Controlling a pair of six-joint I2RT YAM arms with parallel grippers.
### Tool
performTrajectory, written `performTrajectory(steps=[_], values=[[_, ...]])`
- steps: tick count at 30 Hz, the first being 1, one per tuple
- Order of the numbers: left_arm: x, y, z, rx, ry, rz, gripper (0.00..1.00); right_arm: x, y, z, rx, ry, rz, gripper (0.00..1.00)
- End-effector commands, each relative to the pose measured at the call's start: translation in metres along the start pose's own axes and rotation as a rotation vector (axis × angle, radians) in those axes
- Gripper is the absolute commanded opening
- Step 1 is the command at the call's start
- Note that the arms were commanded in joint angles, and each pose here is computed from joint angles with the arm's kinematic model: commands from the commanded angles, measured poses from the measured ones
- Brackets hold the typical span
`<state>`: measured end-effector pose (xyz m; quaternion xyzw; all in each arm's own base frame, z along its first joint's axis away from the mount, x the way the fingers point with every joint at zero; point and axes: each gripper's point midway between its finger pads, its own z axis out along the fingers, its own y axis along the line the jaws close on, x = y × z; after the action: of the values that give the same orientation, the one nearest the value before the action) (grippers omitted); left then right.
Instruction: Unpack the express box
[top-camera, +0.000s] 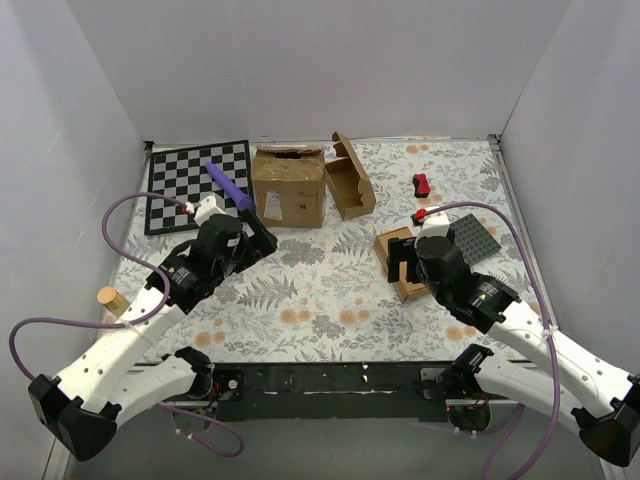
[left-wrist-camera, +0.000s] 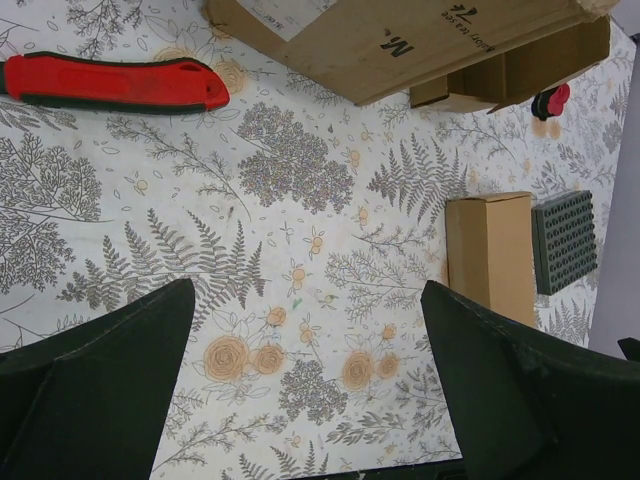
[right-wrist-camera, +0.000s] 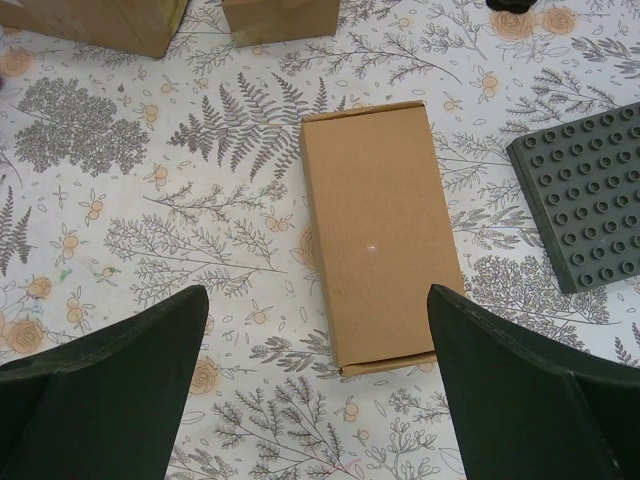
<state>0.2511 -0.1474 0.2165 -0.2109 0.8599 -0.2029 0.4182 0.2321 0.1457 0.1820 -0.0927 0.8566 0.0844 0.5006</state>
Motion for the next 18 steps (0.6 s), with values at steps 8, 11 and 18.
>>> performTrajectory(steps=[8, 11, 18], values=[[-0.013, 0.015, -0.012, -0.013, -0.081, 0.022, 0.98, -0.016, 0.002, -0.004, -0.011, -0.027, -0.023, 0.98], [-0.006, 0.021, -0.006, -0.058, -0.051, 0.037, 0.98, -0.013, 0.000, 0.002, 0.016, 0.006, -0.068, 0.98], [-0.007, -0.003, -0.019, 0.093, -0.033, 0.055, 0.98, -0.042, -0.005, 0.033, 0.205, 0.105, -0.193, 0.99]])
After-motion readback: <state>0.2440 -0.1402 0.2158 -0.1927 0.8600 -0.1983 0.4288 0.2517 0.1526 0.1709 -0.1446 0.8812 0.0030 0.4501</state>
